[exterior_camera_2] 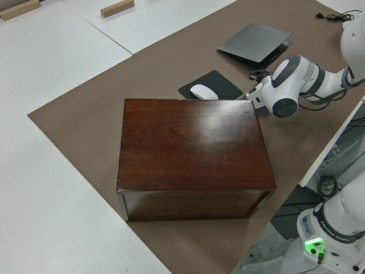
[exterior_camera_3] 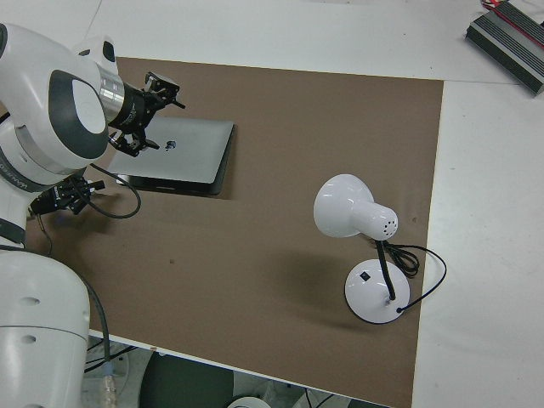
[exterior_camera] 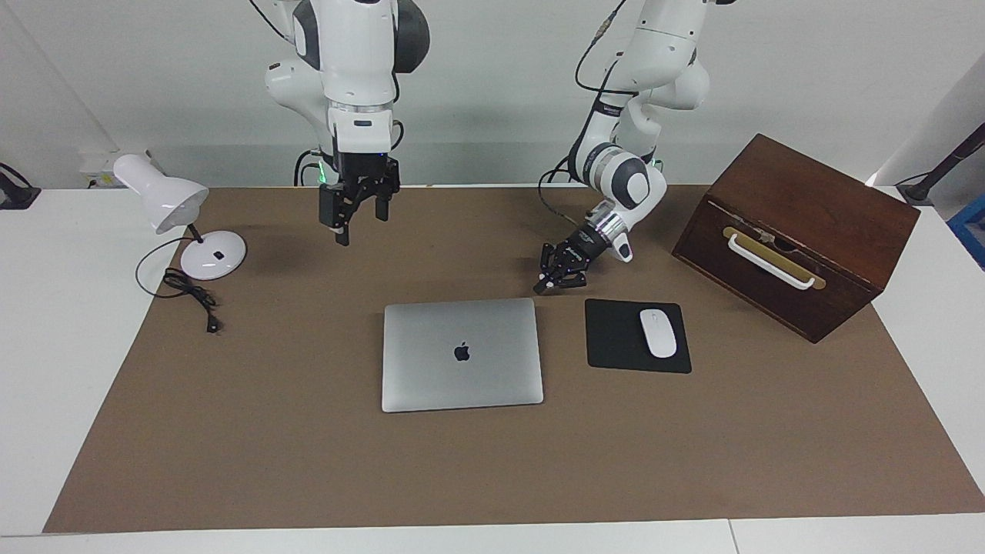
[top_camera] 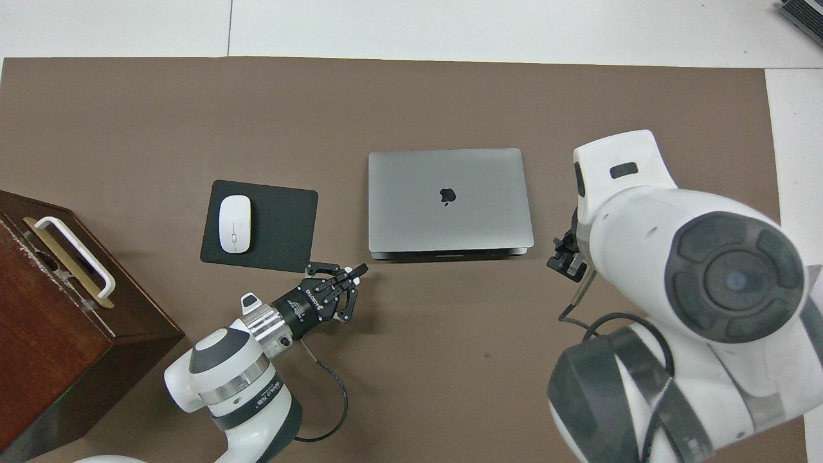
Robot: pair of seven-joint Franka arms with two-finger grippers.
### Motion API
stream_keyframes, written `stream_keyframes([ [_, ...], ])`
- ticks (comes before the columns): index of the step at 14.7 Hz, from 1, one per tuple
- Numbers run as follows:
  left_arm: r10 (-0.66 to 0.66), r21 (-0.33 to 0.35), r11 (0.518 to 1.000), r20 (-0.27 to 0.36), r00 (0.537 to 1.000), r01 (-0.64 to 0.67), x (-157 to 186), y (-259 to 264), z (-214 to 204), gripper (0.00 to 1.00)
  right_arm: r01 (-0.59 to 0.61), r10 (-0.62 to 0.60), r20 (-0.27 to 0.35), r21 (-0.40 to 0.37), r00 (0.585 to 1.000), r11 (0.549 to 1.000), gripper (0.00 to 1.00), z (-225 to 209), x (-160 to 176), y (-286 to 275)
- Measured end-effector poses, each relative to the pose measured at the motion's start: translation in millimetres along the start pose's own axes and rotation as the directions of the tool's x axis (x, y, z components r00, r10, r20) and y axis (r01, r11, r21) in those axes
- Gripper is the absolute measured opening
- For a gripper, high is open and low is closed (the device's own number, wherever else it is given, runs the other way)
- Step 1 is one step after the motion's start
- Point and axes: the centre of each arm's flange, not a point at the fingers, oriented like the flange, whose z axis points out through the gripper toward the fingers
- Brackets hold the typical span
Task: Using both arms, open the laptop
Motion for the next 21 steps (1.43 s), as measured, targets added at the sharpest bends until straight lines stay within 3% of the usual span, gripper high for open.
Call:
stream_keyframes([
  [8, 0.004, -0.001, 1.0, 0.007, 1.0, -0.004, -1.4, 0.9, 16.2, 0.01, 0.209, -0.209, -0.006, -0.057, 0.978, 0.976, 1.0, 24.2, 32.9, -58.3],
  [18, -0.009, -0.025, 1.0, 0.005, 1.0, 0.01, -1.7, 12.7, 33.7, 0.01, 0.307, -0.307, -0.01, -0.038, 0.951, 0.951, 1.0, 87.6, 67.9, -88.9],
  [21, -0.006, -0.035, 0.999, 0.0, 1.0, 0.006, -5.2, 17.8, 37.4, 0.01, 0.281, -0.281, -0.018, -0.026, 0.959, 0.959, 1.0, 111.5, 76.2, -94.8],
])
